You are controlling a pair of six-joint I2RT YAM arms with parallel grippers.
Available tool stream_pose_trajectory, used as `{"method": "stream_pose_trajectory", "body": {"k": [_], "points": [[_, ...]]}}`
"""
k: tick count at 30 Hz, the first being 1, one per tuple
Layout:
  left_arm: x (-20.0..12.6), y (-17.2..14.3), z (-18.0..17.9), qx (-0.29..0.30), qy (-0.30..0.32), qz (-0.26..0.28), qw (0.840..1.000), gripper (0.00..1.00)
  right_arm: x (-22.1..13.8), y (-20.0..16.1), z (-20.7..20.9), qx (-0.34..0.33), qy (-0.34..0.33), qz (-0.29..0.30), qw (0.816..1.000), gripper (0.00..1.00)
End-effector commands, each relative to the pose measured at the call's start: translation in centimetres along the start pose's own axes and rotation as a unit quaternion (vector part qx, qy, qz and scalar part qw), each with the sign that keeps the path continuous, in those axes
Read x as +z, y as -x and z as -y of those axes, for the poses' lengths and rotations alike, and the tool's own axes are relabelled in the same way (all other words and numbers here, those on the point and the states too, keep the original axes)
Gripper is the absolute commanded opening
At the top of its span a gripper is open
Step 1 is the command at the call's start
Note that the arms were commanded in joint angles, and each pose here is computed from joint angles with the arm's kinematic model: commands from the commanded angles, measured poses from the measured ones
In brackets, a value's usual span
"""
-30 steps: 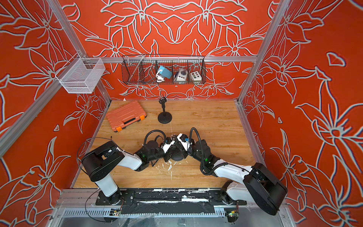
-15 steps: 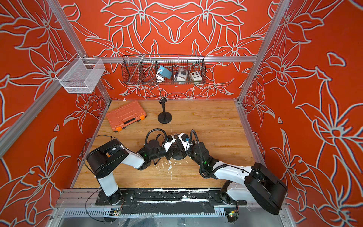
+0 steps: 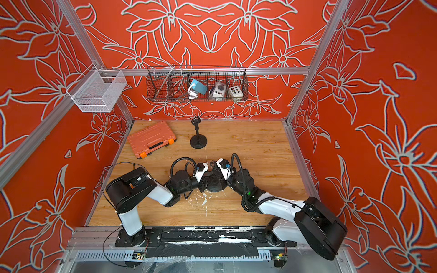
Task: Assemble a microphone stand
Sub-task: Screw the microphone stand pole into the microphone stand base.
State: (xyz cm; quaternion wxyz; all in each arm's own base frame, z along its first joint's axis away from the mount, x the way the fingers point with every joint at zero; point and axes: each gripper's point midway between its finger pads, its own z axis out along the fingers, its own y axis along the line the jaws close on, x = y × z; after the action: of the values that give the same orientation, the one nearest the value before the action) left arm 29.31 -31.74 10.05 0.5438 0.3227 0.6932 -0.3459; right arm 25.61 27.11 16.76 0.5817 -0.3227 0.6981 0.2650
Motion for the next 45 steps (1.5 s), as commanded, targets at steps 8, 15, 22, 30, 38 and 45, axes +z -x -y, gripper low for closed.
{"method": "stream_pose_trajectory", "body": {"k": [8,15,22,30,38,45], "points": [[1.4,2.6,0.0,0.009,-0.017,0.045,0.999,0.36,-0.2,-3.6,-1.9,0.026,0.069,-0.057,0.996,0.0],[1.4,2.2,-0.5,0.009,-0.004,0.045,0.999,0.23,0.0,-3.8,-2.4,0.022,0.085,-0.064,0.994,0.0],[0.6,0.3,-0.7,0.029,0.008,0.014,0.999,0.14,-0.3,-3.8,-2.7,0.0,0.106,-0.07,0.992,0.02],[-0.6,-2.6,-0.4,0.07,0.006,-0.03,0.997,0.09,-1.2,-2.5,-1.8,-0.017,0.138,-0.061,0.988,0.28],[-2.0,-4.7,-0.6,0.092,0.018,-0.059,0.994,0.06,-2.8,-0.2,-1.5,-0.065,0.2,-0.039,0.977,0.57],[-2.2,-4.8,-0.4,0.098,0.016,-0.056,0.994,0.05,-1.9,1.0,-2.4,-0.072,0.26,-0.042,0.962,0.57]]}}
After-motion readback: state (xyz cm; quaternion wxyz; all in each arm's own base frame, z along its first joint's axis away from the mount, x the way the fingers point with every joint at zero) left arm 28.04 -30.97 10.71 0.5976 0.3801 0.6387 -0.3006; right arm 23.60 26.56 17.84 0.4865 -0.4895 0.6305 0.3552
